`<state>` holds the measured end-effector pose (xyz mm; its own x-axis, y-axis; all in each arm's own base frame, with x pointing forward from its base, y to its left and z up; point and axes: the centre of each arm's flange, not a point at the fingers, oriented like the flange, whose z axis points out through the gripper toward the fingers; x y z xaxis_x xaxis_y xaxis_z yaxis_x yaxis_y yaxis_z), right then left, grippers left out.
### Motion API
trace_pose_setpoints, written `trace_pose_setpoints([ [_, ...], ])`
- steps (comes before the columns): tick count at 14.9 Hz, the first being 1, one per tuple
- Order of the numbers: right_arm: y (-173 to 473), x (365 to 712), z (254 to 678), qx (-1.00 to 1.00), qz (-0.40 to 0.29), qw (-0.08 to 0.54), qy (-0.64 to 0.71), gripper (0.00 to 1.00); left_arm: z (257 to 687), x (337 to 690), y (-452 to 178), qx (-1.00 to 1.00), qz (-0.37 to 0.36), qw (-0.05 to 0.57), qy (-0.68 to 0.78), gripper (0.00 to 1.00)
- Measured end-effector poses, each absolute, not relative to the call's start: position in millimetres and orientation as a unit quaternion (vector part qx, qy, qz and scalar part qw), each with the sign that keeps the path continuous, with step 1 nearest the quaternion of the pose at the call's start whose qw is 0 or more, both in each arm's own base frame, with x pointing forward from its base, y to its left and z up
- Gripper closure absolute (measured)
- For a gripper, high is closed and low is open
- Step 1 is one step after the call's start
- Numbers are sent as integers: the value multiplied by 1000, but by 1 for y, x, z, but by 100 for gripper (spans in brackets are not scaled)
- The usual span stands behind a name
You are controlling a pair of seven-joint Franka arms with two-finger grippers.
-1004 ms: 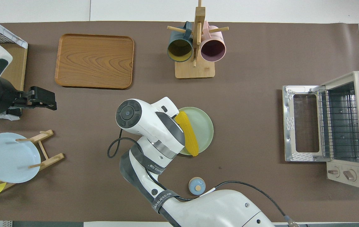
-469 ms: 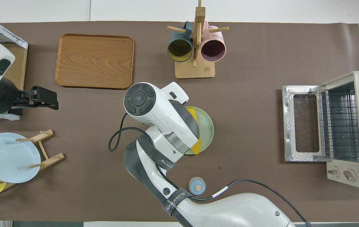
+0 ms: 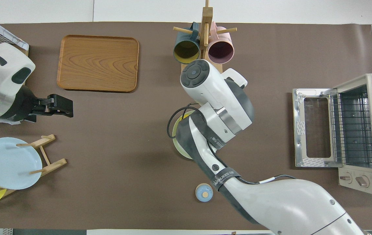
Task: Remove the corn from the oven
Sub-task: 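Lower the corn onto the green plate while the left gripper approaches, then grasp the corn with the left gripper while the right gripper withdraws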
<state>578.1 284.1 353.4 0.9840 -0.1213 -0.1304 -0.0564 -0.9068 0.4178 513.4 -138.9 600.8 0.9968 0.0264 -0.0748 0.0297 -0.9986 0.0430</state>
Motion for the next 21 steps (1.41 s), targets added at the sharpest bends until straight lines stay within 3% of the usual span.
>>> trace_pose_setpoints([
  [5,167,592,319,962,-121,227,-88,99,557,489,-222,999,-37,29,-13,0],
  [9,123,576,279,966,-111,218,-80,99,502,442,-320,999,-19,38,-1,0],
  [12,99,573,274,968,-117,217,-46,99,447,422,-383,999,-12,50,15,0],
  [16,73,573,276,967,-127,217,-31,99,382,433,-419,996,-10,62,69,0],
  [21,74,571,300,966,-131,225,6,99,354,472,-448,993,-10,69,98,0],
])
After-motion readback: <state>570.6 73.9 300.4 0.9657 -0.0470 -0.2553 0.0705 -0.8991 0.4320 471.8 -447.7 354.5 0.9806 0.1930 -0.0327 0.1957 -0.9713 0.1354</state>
